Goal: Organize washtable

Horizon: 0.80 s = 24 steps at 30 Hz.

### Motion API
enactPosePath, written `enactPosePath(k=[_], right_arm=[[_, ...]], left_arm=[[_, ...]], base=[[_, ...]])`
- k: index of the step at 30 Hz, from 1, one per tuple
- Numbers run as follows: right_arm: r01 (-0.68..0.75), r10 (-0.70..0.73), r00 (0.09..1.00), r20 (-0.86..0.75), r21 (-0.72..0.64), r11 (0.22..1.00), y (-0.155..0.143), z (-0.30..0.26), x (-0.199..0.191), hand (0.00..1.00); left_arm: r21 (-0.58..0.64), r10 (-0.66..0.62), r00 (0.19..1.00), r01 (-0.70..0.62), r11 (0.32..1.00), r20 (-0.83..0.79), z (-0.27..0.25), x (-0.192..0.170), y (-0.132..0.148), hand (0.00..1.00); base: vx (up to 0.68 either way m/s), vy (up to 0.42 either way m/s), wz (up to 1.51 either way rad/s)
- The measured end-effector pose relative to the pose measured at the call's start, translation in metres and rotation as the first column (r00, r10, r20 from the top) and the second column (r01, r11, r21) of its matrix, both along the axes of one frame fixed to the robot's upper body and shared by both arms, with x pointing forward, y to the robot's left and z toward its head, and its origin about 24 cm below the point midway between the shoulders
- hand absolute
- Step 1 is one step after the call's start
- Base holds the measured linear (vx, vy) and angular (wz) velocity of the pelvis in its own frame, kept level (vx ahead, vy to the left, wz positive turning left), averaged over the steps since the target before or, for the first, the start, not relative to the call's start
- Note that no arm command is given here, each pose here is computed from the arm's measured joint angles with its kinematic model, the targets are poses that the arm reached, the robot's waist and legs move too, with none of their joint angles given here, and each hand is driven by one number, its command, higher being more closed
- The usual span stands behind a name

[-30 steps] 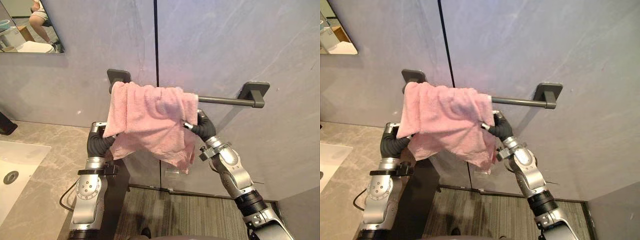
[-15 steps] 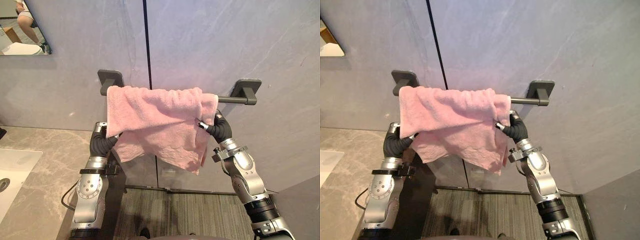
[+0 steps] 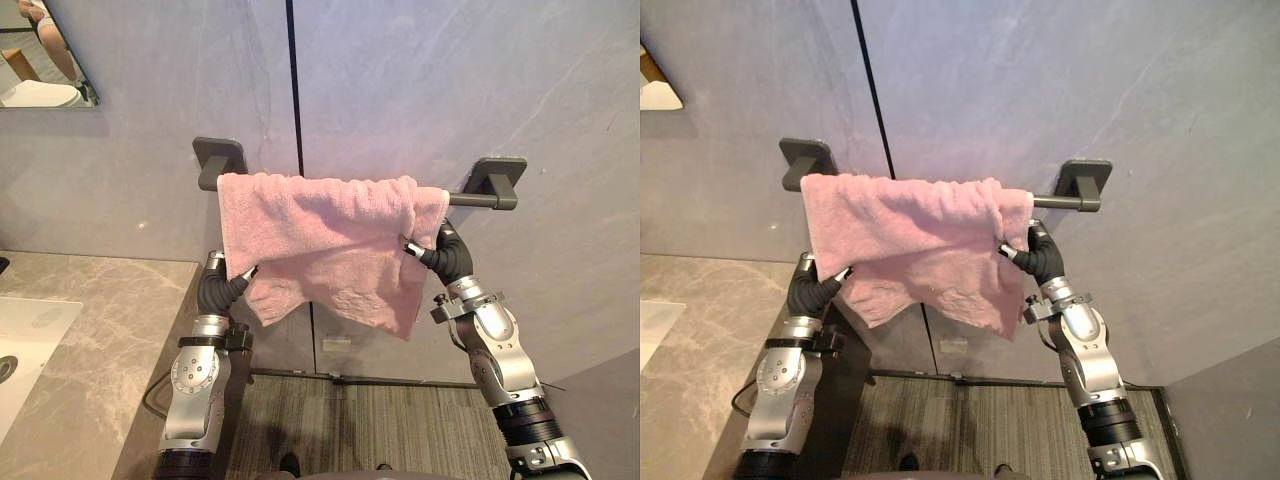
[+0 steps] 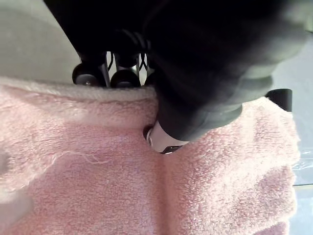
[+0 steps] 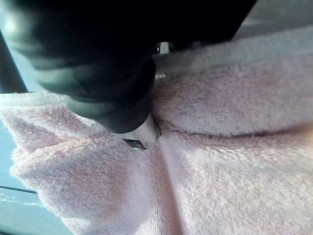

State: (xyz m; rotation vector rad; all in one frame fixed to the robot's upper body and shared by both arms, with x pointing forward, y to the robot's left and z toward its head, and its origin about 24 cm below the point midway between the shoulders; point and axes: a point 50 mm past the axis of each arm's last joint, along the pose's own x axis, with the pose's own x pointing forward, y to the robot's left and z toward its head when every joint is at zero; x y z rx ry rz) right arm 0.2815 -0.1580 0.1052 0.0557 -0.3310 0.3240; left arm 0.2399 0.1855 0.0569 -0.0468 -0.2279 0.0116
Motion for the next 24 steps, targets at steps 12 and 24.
enactPosePath(k=[12,24], right_arm=[[0.05,-0.05,0.999,0.004,0.01,0.999,0.004,-0.007,-0.001,0.0],[0.223,-0.214,0.96,-0.18,0.029,0.974,-0.022,-0.049,-0.017,0.0]], left_arm=[[-0.004,-0.012,0.998,0.012,1.0,-0.063,-0.014,0.0,-0.004,0.0],[-0.026,0.077,0.997,-0.078,0.997,-0.023,-0.005,-0.004,0.007,0.0]], base=[[0.0,0.0,0.0],[0.0,0.0,0.0]])
